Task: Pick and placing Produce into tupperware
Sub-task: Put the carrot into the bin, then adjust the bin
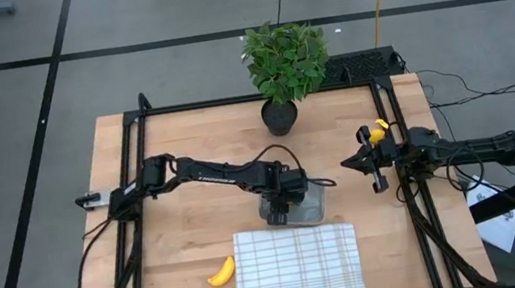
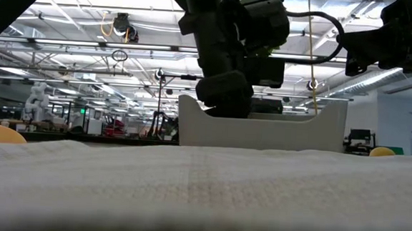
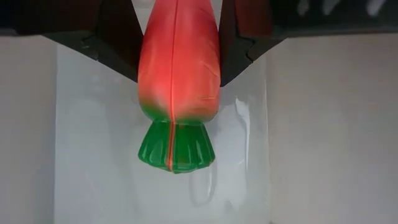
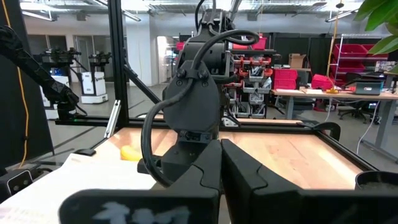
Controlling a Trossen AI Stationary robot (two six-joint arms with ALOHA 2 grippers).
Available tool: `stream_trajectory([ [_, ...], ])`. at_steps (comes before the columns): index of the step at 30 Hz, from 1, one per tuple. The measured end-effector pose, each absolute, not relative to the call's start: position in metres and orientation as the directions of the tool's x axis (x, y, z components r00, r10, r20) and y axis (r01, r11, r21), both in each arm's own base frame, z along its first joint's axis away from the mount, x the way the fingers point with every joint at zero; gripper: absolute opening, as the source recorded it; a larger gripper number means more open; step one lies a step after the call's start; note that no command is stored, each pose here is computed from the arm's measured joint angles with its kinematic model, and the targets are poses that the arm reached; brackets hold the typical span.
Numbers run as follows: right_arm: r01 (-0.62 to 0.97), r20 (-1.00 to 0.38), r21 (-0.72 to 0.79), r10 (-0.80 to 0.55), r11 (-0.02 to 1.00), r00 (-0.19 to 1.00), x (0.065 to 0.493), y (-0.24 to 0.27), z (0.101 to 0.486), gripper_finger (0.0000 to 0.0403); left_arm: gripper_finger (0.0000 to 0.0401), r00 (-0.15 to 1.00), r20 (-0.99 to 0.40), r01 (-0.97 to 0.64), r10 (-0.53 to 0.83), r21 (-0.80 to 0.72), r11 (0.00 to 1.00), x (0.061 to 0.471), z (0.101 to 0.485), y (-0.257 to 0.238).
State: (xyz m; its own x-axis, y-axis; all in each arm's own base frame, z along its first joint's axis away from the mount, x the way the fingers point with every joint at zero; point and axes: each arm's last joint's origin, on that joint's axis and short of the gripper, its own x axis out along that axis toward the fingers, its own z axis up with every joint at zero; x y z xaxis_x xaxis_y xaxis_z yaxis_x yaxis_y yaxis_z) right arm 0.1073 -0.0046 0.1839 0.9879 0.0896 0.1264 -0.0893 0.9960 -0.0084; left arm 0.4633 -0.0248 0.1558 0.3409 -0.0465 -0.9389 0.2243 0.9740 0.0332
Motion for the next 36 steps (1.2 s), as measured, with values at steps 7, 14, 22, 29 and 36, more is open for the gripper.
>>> stream_trajectory([
  [7, -0.089, 0.126, -0.008, 0.09, 0.996, 0.988, 0.107, -0.005, 0.184, 0.0, 0.0206, 0.345, -0.938, 0.227, -0.047, 0.035, 0.973, 0.464, 0.156, -0.025],
  [14, -0.09, 0.126, -0.008, 0.09, 0.996, 0.988, 0.107, -0.005, 0.184, 0.0, 0.0254, 0.345, -0.937, 0.228, -0.05, 0.032, 0.973, 0.464, 0.156, -0.025],
  [22, -0.09, 0.126, -0.008, 0.09, 0.996, 0.988, 0.107, -0.005, 0.184, 0.0, 0.0253, 0.343, -0.938, 0.246, -0.045, 0.044, 0.968, 0.466, 0.178, -0.026],
  [29, -0.089, 0.126, -0.008, 0.09, 0.996, 0.988, 0.107, -0.005, 0.184, 0.0, 0.0249, 0.318, -0.947, 0.259, -0.043, 0.043, 0.965, 0.466, 0.207, -0.027],
  [36, -0.091, 0.12, 0.0, 0.09, 0.996, 0.989, 0.107, -0.005, 0.183, 0.0, 0.0212, 0.305, -0.951, 0.305, 0.044, 0.141, 0.942, 0.464, 0.239, -0.03],
])
